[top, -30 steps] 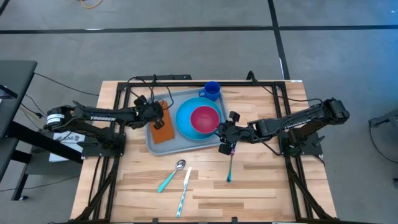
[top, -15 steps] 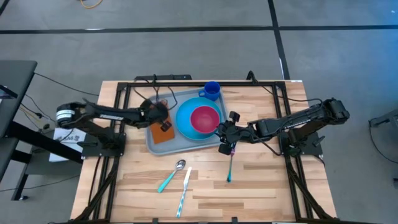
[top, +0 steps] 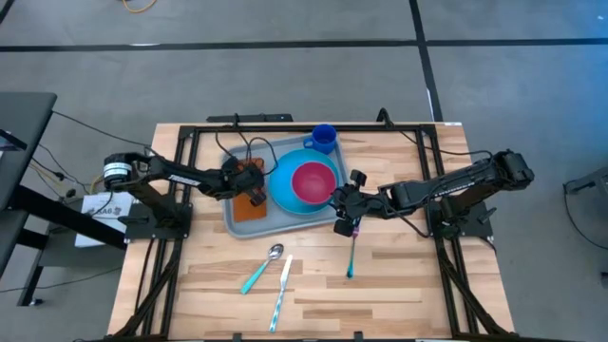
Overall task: Set up tray
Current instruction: Put the brown napkin on the gray tray, then put the blue spoon on the brown napkin on the gray tray
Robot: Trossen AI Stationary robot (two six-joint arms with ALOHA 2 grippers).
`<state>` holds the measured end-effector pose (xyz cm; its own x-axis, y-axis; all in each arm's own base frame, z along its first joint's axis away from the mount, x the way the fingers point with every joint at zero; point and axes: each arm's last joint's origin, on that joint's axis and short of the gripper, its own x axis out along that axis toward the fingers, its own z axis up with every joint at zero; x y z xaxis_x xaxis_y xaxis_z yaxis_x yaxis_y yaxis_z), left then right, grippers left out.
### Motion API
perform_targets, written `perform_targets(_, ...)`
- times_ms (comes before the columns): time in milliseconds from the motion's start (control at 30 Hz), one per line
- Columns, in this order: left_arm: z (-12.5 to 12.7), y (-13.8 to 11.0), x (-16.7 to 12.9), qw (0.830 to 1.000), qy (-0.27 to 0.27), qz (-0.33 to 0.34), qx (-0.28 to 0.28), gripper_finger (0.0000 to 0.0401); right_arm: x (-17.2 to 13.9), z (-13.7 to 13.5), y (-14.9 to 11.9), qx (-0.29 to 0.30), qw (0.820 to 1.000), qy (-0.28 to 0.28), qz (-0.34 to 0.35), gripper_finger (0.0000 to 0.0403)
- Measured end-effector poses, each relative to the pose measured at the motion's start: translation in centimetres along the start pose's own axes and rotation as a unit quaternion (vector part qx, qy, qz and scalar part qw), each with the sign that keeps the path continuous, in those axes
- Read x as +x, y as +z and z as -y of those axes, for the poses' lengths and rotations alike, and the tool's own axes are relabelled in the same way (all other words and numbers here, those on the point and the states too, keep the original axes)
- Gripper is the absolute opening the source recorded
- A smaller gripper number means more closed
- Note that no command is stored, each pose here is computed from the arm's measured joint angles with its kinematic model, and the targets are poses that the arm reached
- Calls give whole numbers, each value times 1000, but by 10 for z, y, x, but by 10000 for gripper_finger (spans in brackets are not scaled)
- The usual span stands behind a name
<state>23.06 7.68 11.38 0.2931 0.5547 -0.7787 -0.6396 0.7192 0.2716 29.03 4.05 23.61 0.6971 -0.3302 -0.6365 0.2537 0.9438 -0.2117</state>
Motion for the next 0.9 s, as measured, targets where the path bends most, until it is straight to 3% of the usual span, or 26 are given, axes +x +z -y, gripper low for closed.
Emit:
perform_targets(167,5,-1,-6,1000,-15,3,-19,0,0,0,0,0,1000,0,1,127)
perform_targets(400,3,1,-5,1000,9,11,-26,0,0,0,0,2,1000,0,1,127)
perform_targets(733,7,41,-27,1000,10,-19,13,0,0,0,0,22,1000,0,-2,127)
perform_targets(900,12,57,-52,997,14,-60,38,0,-3,-2,-13,28,998,-6,-55,127)
